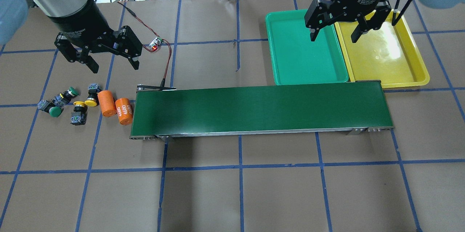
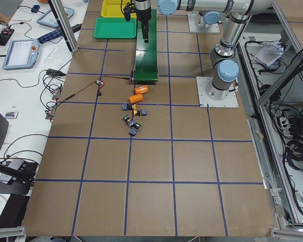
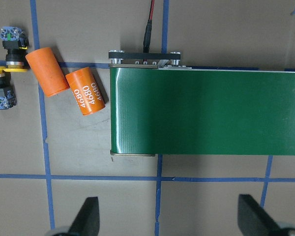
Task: Sort buttons by color to trays
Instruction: 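Move the left gripper down toward the orange cylinders beside the belt, then lower the left gripper and grasp the plain orange cylinder upright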
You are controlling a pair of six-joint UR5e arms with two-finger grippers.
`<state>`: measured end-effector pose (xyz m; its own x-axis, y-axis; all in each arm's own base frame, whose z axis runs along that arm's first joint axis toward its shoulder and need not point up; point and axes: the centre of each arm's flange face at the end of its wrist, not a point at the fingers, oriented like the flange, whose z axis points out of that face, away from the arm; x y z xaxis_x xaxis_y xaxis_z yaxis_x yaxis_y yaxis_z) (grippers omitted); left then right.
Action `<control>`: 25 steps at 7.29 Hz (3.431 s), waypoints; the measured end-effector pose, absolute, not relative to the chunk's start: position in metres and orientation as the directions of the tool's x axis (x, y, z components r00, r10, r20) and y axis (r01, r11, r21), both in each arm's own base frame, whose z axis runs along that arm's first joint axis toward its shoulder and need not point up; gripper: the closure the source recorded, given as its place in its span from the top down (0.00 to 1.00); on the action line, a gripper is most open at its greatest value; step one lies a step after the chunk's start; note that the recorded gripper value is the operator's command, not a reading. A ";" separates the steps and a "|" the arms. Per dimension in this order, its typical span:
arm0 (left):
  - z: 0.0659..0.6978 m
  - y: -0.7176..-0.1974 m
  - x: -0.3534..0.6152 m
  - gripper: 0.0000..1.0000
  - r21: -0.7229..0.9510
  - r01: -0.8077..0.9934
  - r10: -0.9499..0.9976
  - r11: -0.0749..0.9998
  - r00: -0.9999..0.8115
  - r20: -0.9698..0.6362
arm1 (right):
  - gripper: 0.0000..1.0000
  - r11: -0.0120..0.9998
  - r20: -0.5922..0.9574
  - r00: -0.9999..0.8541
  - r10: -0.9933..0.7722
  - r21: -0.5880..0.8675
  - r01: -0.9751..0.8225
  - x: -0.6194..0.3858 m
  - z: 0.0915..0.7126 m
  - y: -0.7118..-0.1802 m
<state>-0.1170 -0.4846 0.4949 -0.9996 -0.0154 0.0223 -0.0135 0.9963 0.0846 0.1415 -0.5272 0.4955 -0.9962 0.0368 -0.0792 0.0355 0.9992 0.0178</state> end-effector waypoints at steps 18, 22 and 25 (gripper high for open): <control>0.493 -0.510 -0.067 1.00 -0.005 0.108 0.108 0.994 -0.993 -0.049 | 1.00 0.999 -0.079 -0.996 0.039 0.018 0.038 0.140 0.496 -0.527; 0.453 -0.529 -0.040 1.00 0.023 -0.332 -0.331 0.943 -0.943 -0.036 | 1.00 0.999 -0.079 -0.996 0.038 0.018 0.037 0.141 0.496 -0.527; 0.370 -0.548 -0.006 1.00 0.076 -0.428 -0.428 0.901 -0.904 -0.009 | 1.00 0.999 -0.078 -0.996 0.037 0.018 0.036 0.141 0.496 -0.527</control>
